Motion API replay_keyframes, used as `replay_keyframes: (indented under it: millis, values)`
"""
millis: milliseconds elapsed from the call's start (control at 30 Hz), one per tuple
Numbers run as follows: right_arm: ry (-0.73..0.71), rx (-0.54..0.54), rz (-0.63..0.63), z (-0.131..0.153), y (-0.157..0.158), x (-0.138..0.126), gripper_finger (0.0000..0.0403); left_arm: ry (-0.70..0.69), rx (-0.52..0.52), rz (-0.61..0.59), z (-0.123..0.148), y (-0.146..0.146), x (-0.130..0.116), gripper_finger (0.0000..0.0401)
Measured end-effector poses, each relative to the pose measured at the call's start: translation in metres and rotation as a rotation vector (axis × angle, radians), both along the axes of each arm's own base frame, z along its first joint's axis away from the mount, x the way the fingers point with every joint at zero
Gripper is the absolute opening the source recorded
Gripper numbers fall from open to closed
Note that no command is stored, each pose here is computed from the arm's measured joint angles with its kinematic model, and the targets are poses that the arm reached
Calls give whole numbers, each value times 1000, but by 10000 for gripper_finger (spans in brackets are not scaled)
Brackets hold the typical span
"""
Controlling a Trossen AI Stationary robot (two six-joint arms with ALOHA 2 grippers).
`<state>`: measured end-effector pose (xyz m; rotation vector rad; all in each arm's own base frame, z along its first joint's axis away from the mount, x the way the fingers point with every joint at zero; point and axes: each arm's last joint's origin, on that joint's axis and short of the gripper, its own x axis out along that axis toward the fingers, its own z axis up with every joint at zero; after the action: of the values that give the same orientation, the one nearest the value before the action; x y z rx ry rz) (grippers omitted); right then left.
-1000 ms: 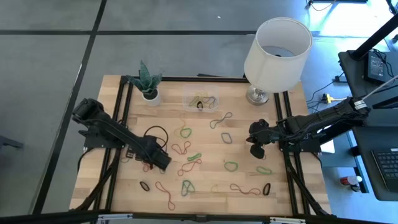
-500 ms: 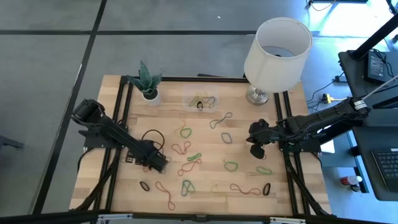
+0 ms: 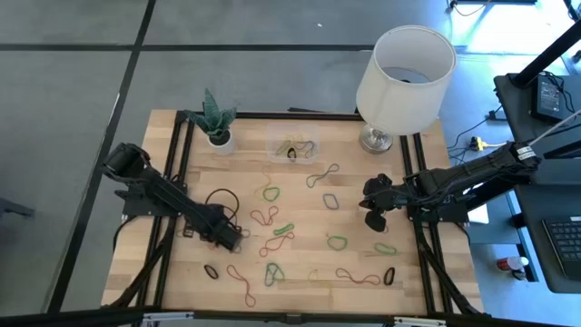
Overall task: Pick and place rubber bands into bin
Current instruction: Put the red rubber band into the transparent bin
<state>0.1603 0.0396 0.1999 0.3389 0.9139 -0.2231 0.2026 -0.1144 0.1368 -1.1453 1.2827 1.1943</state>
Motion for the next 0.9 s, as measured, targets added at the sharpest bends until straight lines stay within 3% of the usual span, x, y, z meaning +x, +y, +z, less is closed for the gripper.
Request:
replay_keyframes:
  millis: [200,467,667,900]
  values:
    - [1,-13,17,0,0,0,4,-153,23,-11,29,-2,9,2]
    - [-13,-42,2,1,-1,1,4,-304,210,-180,104,9,28,2]
    - [-70,-35,-7,4,0,5,4,-365,341,-328,152,42,51,2]
    - [-110,-19,-13,7,1,8,4,-429,552,-564,200,109,86,2]
